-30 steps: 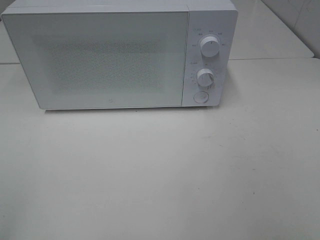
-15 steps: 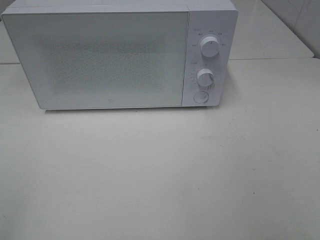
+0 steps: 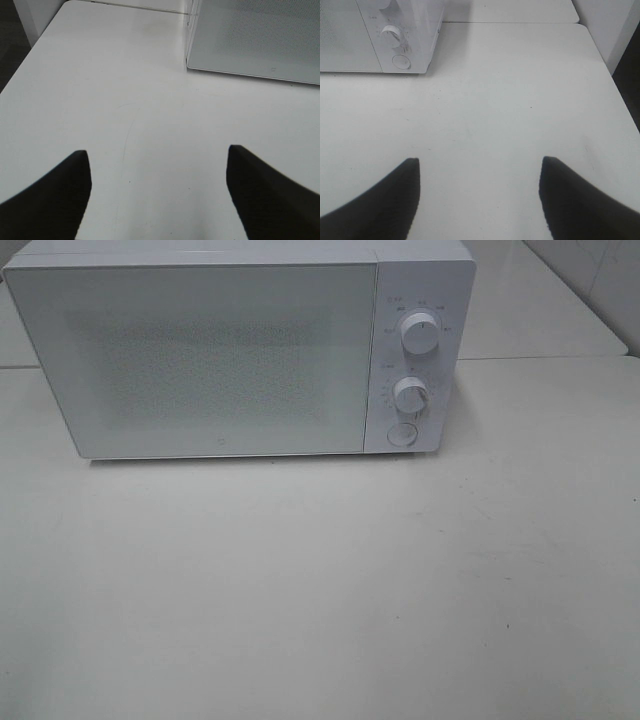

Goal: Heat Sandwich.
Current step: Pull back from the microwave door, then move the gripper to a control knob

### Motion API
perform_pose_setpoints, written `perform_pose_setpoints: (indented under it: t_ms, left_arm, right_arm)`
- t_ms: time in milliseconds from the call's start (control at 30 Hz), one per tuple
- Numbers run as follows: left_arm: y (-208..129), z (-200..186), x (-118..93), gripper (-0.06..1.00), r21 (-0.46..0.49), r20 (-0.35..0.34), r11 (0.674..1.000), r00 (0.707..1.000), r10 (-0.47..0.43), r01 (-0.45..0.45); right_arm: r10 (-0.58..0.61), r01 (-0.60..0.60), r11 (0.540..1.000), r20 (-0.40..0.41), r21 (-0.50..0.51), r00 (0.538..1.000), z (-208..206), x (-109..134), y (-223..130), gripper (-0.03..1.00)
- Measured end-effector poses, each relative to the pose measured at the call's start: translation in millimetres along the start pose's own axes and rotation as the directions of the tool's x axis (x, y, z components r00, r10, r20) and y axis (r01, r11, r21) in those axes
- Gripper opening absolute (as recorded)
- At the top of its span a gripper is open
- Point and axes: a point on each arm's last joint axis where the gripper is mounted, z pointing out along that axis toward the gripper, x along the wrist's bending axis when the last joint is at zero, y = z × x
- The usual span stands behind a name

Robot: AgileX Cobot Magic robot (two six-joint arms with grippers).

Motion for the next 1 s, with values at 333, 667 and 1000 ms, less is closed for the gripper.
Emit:
perform_pose_setpoints:
  t_ms: [333,667,1000]
  left_arm:
    - [0.0,0.0,0.0,0.71,0.0,0.0,1.0,1.0,0.0,0.0]
    - [0.0,0.0,0.0,0.71,0.0,0.0,1.0,1.0,0.0,0.0]
    - [0.0,0.0,0.0,0.71,0.0,0.0,1.0,1.0,0.0,0.0]
  right_arm:
    - [0.0,0.0,1.0,0.0,0.0,1.0,0.0,0.0,0.0,0.67]
    - [0.0,0.0,1.0,0.0,0.0,1.0,0.0,0.0,0.0,0.67]
    - [0.0,0.0,1.0,0.001,0.0,1.0,0.0,-0.1,0.0,0.67]
